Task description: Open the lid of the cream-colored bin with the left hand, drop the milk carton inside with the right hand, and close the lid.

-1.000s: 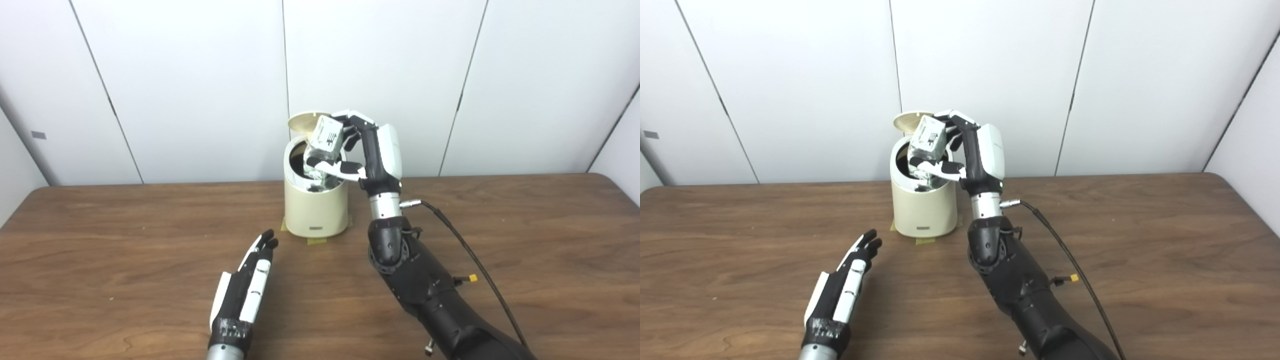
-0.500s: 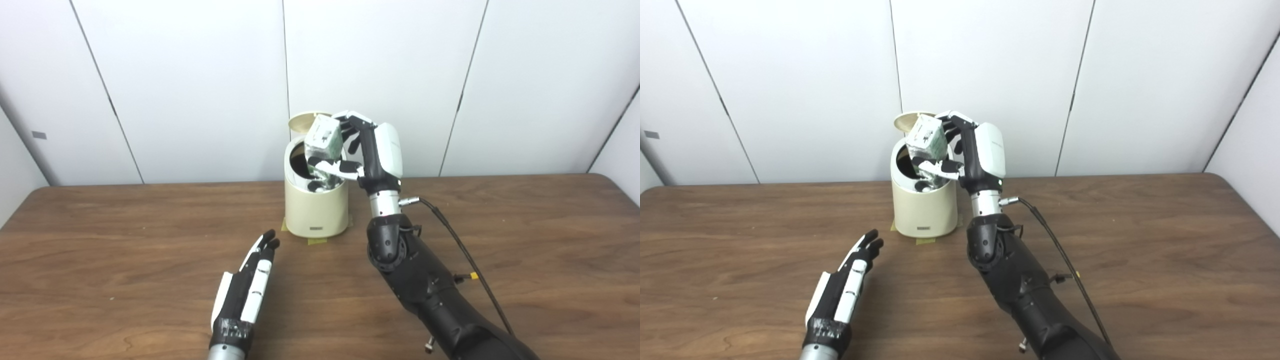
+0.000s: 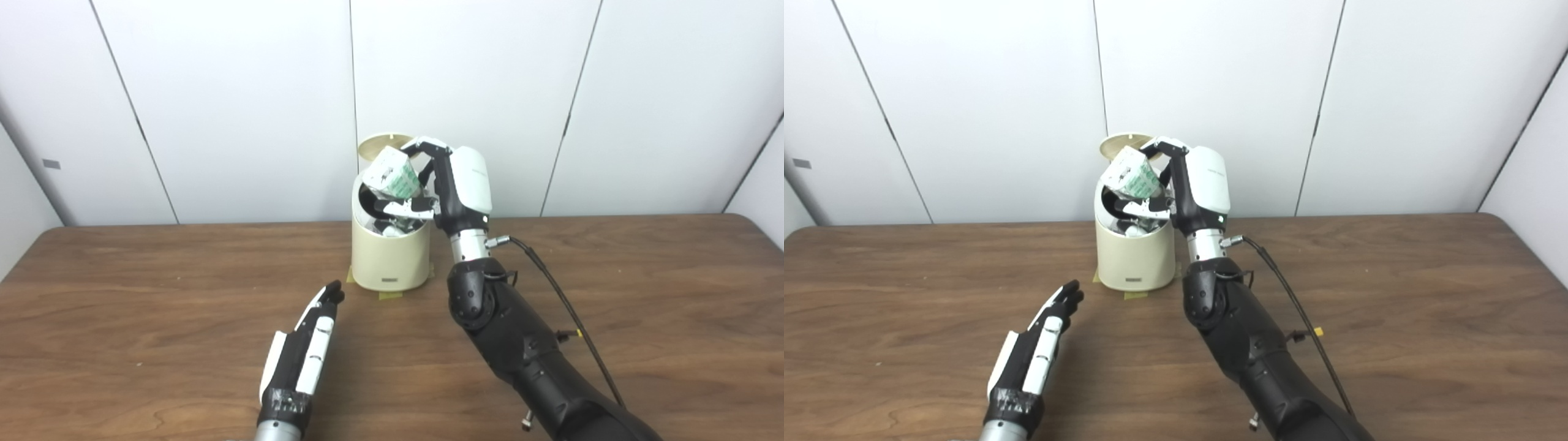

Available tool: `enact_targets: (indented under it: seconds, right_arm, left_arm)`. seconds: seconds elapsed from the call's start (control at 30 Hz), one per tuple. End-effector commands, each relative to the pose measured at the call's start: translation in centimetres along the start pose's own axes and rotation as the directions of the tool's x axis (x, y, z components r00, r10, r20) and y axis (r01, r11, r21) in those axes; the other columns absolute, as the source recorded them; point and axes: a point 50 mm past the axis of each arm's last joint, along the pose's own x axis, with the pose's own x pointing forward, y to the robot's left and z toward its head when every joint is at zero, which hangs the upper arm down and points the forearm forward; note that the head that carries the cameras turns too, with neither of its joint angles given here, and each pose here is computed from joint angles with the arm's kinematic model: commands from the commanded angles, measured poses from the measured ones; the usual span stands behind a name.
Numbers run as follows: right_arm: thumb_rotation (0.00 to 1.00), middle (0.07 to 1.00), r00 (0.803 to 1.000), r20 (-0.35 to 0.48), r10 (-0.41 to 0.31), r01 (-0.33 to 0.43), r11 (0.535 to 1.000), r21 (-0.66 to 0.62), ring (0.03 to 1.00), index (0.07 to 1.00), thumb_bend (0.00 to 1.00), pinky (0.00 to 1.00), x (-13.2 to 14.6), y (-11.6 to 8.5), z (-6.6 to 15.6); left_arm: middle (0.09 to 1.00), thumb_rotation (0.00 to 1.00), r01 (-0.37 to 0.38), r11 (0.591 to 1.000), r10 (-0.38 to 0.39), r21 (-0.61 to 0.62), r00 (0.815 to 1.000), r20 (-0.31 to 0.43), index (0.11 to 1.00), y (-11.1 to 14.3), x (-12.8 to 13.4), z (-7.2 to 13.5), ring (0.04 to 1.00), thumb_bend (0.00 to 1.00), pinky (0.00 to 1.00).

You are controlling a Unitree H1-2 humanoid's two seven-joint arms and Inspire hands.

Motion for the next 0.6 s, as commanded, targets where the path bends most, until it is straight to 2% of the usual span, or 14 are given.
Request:
enact_targets:
  seconds: [0.0,0.2,0.57]
  right_arm:
    - [0.15,0.592,0.998,0.034,-0.048,0.048,0.999,0.012,0.147,0.491,0.52,0.07,1.63,-1.15,0.72]
    - [0.15,0.590,0.999,0.016,-0.049,0.049,0.999,0.020,0.135,0.491,0.52,0.07,1.69,-1.12,0.75]
    - [0.15,0.590,0.999,-0.011,-0.036,0.036,0.999,0.034,0.250,0.492,0.52,0.14,1.42,-0.89,0.59]
  left_arm:
    - [0.929,0.94,0.006,1.000,-0.006,-0.001,0.997,0.072,0.936,-0.23,0.46,1.52,0.960,0.56,1.00]
    - [0.935,0.95,0.004,1.000,-0.004,0.000,0.998,0.064,0.939,-0.22,0.49,1.59,0.966,0.55,1.00]
    - [0.932,0.93,0.003,1.000,-0.003,0.000,0.998,0.066,0.944,-0.32,0.42,1.59,0.962,0.54,1.00]
